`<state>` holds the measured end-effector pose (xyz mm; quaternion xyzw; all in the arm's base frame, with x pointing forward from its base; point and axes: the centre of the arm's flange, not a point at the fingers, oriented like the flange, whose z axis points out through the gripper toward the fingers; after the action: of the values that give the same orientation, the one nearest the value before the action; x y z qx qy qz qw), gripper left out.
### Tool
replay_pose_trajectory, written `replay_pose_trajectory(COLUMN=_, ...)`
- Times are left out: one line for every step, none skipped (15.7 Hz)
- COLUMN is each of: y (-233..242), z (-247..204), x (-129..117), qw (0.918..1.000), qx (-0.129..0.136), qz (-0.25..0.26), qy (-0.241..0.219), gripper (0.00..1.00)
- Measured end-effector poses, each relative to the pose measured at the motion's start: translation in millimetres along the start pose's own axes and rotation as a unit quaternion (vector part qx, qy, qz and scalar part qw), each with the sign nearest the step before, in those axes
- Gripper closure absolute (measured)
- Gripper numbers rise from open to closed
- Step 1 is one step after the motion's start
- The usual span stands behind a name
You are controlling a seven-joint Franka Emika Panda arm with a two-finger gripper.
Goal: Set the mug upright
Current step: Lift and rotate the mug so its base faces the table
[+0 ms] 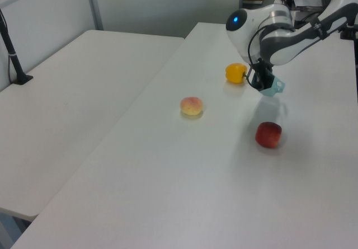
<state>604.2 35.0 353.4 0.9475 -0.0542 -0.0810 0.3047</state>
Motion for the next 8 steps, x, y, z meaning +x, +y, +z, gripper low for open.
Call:
replay_pose_trajectory(y=5, z=-7, x=-1, qw=0.9999, qx=0.014, qz=0.000, qy=0.001, gripper=0.93)
replay_pose_trajectory(y=12, z=-16, x=-2, qw=0.9995, qx=0.031, qz=-0.003, qy=0.002, gripper=0.93)
replay_pose_trajectory(y=19, z=-25, x=-3, qw=0.9988, qx=0.048, qz=-0.012, qy=0.005, gripper=0.93)
replay_pose_trajectory(y=28, z=-35, x=-4, qw=0.9973, qx=0.070, qz=-0.022, qy=0.008, gripper=0.93)
replay_pose_trajectory(y=37, z=-45, x=-5, qw=0.9947, qx=0.096, qz=-0.033, qy=0.011, gripper=0.93)
replay_pose_trajectory(y=47, z=-54, x=-6, qw=0.9906, qx=0.129, qz=-0.045, qy=0.013, gripper=0.93)
replay_pose_trajectory(y=58, z=-60, x=-6, qw=0.9850, qx=0.162, qz=-0.056, qy=0.015, gripper=0.93)
replay_pose_trajectory(y=68, z=-62, x=-5, qw=0.9782, qx=0.196, qz=-0.068, qy=0.016, gripper=0.93)
